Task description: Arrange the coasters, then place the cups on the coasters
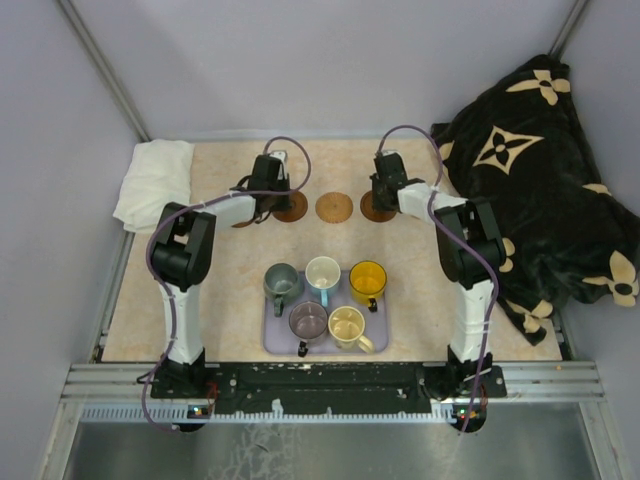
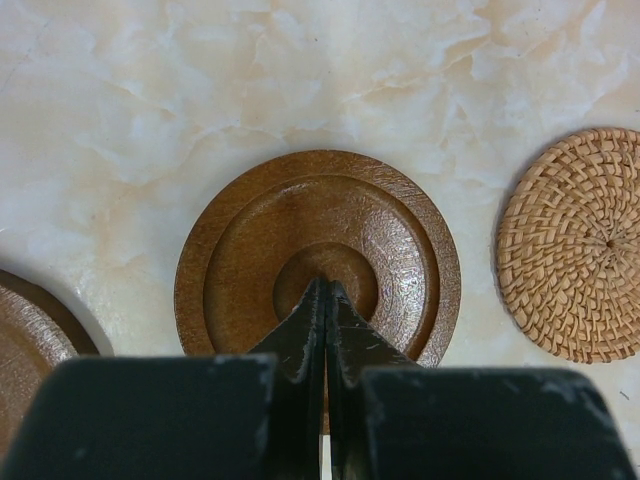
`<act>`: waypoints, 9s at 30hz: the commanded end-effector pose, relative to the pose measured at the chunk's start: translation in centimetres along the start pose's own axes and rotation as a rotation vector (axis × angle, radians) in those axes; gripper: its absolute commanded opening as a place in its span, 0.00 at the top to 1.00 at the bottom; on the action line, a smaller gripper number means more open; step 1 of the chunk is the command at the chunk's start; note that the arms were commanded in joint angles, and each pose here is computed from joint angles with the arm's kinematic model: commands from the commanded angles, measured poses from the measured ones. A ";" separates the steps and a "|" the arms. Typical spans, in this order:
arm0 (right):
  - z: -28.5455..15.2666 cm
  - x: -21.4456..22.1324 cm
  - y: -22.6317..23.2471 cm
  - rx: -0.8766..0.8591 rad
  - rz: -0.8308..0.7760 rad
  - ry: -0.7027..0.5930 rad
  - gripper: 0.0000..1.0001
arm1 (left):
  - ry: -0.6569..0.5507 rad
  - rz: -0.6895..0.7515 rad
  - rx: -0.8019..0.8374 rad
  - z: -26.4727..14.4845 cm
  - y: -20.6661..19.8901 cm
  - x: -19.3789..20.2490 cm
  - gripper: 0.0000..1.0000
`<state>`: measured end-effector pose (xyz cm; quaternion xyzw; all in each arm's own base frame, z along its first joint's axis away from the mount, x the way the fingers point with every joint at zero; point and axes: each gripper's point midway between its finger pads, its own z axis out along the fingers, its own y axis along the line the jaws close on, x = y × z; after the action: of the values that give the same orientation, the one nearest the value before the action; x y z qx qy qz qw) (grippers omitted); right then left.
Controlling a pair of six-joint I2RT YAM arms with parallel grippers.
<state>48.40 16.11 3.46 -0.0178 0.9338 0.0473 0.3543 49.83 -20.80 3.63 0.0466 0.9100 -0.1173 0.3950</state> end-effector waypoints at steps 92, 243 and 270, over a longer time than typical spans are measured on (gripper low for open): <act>-22.5 -11.0 -2.0 -0.241 0.223 -0.536 0.01 | -0.463 -0.080 -0.214 -24.0 4.6 -7.1 0.29; -13.1 -8.5 -7.8 0.270 0.100 -0.461 1.00 | -0.221 -0.237 -0.189 -23.0 5.8 5.0 0.29; -9.2 -6.6 -10.4 0.229 0.024 -0.380 1.00 | -0.205 -0.240 -0.210 -22.8 6.1 5.3 0.29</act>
<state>45.11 4.51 10.72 0.0354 0.8857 -0.0615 0.4588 30.77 -8.97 13.16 -0.1130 0.8756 -0.0671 0.4648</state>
